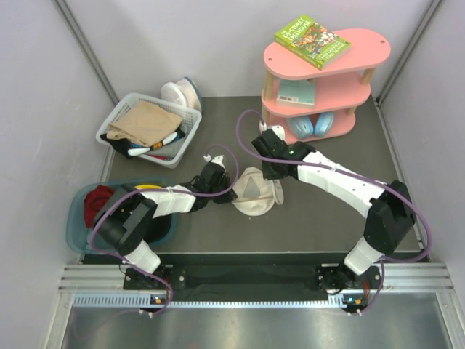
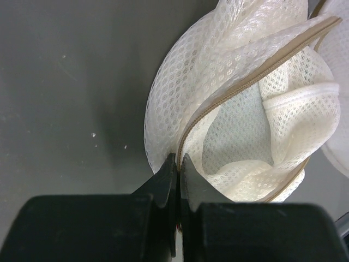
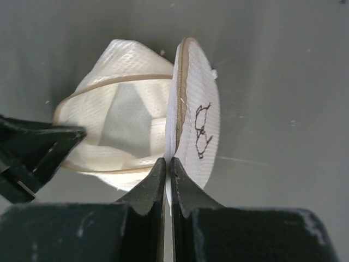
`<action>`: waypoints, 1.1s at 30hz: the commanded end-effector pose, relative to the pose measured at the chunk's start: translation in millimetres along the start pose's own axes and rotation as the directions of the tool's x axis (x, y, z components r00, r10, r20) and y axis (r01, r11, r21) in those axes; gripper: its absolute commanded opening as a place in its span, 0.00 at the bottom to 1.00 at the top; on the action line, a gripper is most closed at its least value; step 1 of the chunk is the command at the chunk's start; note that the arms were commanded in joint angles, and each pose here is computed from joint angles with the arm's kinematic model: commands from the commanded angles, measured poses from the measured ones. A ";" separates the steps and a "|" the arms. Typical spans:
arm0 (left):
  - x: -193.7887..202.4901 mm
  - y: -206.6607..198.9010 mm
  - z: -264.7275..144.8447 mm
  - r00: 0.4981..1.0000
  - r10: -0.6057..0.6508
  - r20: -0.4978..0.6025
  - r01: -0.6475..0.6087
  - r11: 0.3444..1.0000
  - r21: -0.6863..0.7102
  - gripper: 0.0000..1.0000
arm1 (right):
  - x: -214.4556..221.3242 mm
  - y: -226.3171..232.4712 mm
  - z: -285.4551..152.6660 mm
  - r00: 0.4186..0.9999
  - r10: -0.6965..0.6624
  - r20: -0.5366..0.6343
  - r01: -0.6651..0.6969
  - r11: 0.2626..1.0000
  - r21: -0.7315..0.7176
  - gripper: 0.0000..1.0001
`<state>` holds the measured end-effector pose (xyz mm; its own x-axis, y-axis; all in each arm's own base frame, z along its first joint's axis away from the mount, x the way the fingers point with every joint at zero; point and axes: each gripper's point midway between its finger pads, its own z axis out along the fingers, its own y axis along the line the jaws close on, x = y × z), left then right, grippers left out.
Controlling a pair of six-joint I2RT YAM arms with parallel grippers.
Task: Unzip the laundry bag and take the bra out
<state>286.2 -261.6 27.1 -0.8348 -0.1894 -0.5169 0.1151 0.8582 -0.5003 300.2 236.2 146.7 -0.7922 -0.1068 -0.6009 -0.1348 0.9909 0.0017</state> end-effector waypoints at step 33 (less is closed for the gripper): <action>0.5 -7.5 -5.8 0.994 -0.088 0.063 0.083 0.994 0.074 0.00 | 26.3 19.0 36.6 0.983 0.174 -0.060 -0.184 0.933 -0.310 0.49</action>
<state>281.5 -262.1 27.7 -0.8160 -0.2916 -0.4991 0.0639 0.8126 -0.5793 294.0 237.7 115.3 -0.8359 0.0888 -0.5416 -0.1221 0.9321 0.3411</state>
